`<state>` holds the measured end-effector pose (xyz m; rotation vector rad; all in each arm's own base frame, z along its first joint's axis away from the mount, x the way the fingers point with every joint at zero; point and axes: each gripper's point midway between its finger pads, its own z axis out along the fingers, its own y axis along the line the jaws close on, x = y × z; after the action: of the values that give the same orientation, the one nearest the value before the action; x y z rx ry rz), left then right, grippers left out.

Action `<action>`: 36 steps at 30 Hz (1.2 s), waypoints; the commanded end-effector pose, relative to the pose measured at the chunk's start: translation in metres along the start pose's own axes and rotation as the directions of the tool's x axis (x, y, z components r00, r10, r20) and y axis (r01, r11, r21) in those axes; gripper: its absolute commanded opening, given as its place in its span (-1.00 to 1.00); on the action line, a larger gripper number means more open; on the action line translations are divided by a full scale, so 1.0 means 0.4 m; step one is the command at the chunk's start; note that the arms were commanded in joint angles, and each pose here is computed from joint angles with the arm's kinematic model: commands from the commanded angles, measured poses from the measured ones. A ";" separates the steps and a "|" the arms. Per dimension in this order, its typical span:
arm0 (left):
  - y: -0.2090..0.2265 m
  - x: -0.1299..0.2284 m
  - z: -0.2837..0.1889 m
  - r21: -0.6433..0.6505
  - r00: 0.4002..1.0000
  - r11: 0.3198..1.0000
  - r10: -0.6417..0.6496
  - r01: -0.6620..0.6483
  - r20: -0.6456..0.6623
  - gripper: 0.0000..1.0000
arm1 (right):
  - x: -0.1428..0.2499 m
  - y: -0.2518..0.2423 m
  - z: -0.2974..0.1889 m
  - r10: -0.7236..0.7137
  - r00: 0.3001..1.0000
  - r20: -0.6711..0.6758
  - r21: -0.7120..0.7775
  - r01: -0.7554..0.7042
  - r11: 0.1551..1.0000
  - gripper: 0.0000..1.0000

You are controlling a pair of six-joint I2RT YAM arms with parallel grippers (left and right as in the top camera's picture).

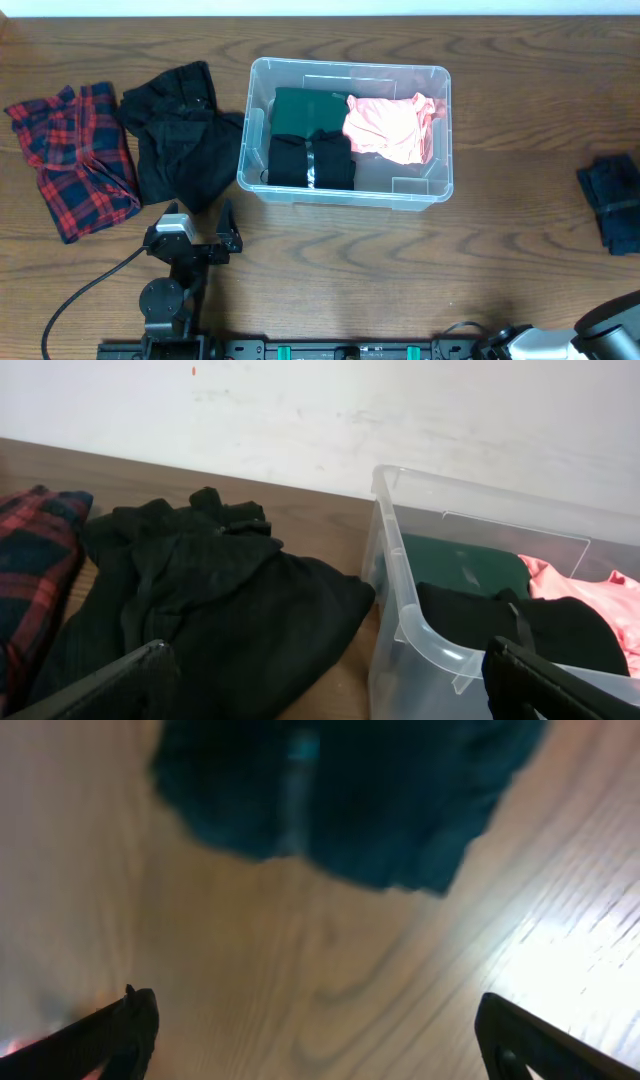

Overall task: Pack container
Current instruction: 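Move the right gripper to the dark navy cloth and grasp it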

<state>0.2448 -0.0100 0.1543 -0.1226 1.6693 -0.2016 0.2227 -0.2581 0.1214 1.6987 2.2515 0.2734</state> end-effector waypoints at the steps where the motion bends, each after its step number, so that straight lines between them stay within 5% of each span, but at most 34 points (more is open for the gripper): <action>1: 0.002 0.039 0.002 0.003 0.999 1.000 0.002 -0.002 -0.047 0.96 | 0.004 -0.040 0.024 0.039 0.999 0.015 0.010 -0.039 0.999 0.93; 12: 0.002 0.039 0.002 0.002 0.999 1.000 0.002 -0.002 -0.047 0.96 | -0.083 -0.082 0.080 -0.036 0.983 0.181 0.042 0.029 0.999 0.82; 26: 0.002 0.039 0.002 0.002 0.999 1.000 0.002 -0.002 -0.047 0.96 | -0.075 -0.155 0.221 0.029 0.996 0.081 0.120 -0.039 0.992 0.62; 32: 0.002 0.039 0.002 0.003 0.999 1.000 0.002 -0.002 -0.047 0.96 | -0.085 -0.166 0.247 0.028 0.996 0.085 0.131 -0.039 0.991 0.29; 36: 0.002 0.039 0.002 0.002 0.999 1.000 0.002 -0.002 -0.047 0.96 | -0.086 -0.179 0.257 0.029 0.996 0.083 0.154 -0.042 0.987 -0.40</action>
<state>0.2448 -0.0100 0.1543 -0.1229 1.6693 -0.2019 0.2119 -0.3121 0.0142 1.7550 2.2310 0.0702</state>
